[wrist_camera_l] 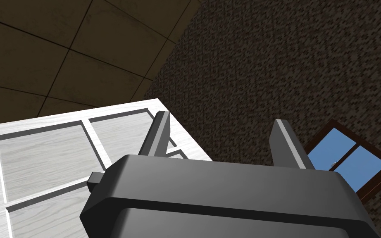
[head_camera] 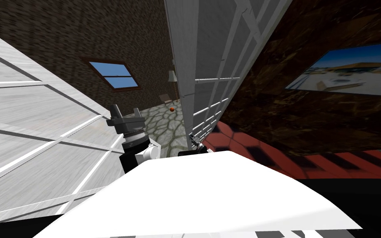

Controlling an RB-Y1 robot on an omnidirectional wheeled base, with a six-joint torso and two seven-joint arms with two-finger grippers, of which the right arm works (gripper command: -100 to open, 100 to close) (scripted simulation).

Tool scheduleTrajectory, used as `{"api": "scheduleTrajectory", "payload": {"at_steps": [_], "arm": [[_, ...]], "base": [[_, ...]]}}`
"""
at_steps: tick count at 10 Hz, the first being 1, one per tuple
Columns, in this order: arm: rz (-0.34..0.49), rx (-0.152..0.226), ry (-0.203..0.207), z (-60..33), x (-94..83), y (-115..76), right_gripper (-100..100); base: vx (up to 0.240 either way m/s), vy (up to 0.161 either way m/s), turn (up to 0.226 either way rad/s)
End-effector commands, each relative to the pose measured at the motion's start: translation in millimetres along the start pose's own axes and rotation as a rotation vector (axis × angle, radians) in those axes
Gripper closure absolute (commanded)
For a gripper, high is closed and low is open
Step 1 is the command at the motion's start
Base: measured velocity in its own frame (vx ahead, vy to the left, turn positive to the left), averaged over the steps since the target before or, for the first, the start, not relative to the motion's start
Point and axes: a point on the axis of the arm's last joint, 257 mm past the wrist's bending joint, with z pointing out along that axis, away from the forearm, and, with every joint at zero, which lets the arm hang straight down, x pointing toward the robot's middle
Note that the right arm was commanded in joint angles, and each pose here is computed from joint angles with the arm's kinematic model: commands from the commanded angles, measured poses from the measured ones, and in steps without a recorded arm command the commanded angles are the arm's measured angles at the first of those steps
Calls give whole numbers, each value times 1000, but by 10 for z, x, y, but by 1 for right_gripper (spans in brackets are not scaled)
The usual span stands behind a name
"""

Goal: Push the door open

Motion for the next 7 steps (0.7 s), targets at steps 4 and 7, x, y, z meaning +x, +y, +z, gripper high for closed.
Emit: {"api": "scheduleTrajectory", "payload": {"at_steps": [4, 7], "arm": [[145, 26, -54, 41, -191, -134, 100], [248, 42, -84, 31, -261, -200, 100]], "base": [[32, 20, 34], [41, 24, 47]]}}
